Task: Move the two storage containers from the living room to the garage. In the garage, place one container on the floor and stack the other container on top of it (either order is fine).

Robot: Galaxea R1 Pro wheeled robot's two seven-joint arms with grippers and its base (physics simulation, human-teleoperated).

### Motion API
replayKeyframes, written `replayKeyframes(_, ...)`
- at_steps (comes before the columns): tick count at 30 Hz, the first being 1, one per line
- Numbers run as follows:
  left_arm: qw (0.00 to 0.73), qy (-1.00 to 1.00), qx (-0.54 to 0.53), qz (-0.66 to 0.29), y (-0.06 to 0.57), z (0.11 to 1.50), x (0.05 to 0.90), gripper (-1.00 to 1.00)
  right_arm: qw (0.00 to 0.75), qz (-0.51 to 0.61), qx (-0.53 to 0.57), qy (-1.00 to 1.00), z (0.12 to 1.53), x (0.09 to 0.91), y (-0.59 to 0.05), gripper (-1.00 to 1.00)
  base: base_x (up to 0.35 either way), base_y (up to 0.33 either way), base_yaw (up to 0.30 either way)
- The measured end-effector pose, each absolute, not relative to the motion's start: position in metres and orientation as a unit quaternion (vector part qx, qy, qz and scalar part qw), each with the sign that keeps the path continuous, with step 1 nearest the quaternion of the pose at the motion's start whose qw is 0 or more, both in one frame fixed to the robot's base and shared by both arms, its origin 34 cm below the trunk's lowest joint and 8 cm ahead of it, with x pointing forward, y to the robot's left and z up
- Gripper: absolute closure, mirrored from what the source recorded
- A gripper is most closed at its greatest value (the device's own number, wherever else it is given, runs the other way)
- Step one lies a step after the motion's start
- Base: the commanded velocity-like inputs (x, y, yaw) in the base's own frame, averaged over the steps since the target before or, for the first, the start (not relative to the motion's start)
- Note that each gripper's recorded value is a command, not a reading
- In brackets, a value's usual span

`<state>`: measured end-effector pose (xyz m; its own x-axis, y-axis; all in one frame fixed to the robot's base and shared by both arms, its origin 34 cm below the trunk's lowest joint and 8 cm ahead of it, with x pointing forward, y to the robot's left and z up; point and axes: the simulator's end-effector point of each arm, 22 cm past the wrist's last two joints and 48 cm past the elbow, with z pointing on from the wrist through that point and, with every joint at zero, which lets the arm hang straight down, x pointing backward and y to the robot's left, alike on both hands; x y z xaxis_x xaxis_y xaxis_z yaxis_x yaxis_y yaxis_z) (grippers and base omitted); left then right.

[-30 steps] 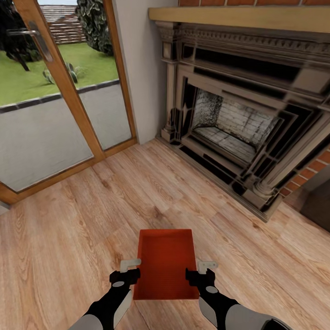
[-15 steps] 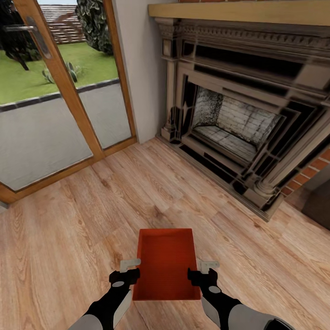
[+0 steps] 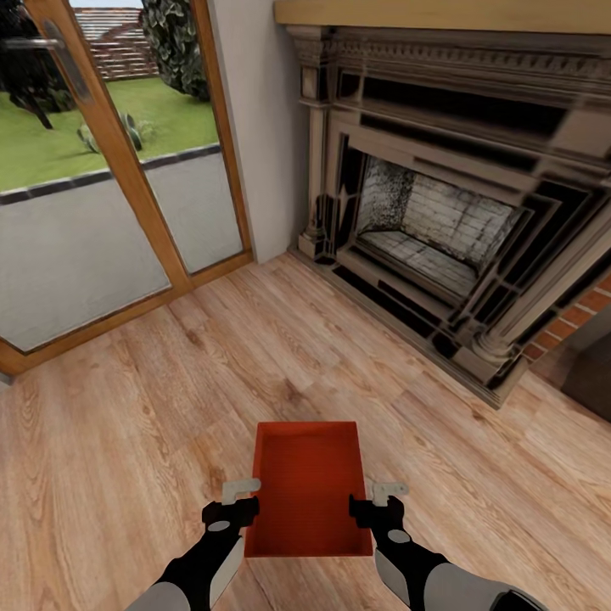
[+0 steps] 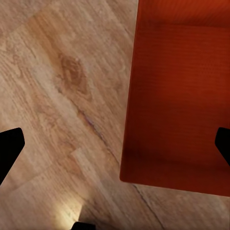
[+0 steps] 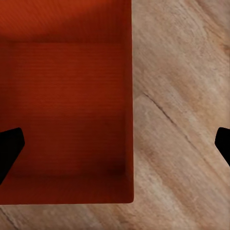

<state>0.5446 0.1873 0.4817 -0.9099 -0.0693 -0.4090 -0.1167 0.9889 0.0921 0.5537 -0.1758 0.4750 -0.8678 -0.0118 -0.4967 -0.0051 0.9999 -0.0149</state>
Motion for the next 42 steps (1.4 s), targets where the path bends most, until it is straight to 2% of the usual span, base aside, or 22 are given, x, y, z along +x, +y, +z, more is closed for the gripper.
replayKeyframes(42,0.207,0.976,-0.046,0.054,0.187,0.411,0.542,-1.0,0.263,-0.007,0.001,0.965,0.406,0.553,-0.177,-1.0,0.0,0.0,0.0)
